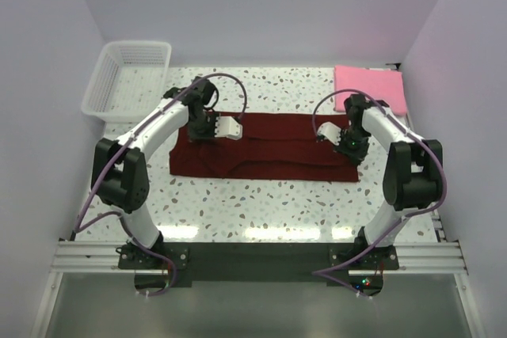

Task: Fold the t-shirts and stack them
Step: Fold the tshirt

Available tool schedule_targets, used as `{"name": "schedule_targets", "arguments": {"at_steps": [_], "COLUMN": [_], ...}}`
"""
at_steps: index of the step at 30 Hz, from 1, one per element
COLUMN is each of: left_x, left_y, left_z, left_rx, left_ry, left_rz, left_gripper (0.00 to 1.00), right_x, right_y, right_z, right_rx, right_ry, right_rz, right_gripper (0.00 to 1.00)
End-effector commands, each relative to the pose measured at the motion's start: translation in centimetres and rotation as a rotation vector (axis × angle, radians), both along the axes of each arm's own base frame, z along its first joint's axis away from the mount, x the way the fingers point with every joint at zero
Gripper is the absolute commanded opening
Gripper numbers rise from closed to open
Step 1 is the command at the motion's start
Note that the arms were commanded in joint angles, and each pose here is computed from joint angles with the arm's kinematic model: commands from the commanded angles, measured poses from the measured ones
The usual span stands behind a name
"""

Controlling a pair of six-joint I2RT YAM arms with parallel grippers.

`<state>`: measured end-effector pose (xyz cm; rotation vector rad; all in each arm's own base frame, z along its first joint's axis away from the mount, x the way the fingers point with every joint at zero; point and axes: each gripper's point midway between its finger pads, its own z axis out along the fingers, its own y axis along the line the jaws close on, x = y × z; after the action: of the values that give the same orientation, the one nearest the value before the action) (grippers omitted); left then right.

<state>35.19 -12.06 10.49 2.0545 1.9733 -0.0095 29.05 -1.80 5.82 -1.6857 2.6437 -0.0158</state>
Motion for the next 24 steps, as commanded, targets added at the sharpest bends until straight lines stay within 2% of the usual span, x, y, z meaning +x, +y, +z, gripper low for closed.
{"name": "schedule_targets", "arguments": {"at_steps": [1, 24], "left_x": [1.6, 5.5], "left_y": [-0.1, 0.9], "left_z": [1.4, 0.7], "left_rx": [-0.012, -0.007], "left_ry": [-0.044, -0.061], "left_rz": [-0.031, 0.013], "left_gripper": [0.00, 0.00], "right_x": [1.0, 4.0], "right_y": [0.0, -0.5], "right_z": [0.8, -0.3], "right_rx": [0.023, 0.007], "right_ry": [-0.007, -0.002], "right_rz": [0.012, -0.005], "right_gripper": [0.00, 0.00]}}
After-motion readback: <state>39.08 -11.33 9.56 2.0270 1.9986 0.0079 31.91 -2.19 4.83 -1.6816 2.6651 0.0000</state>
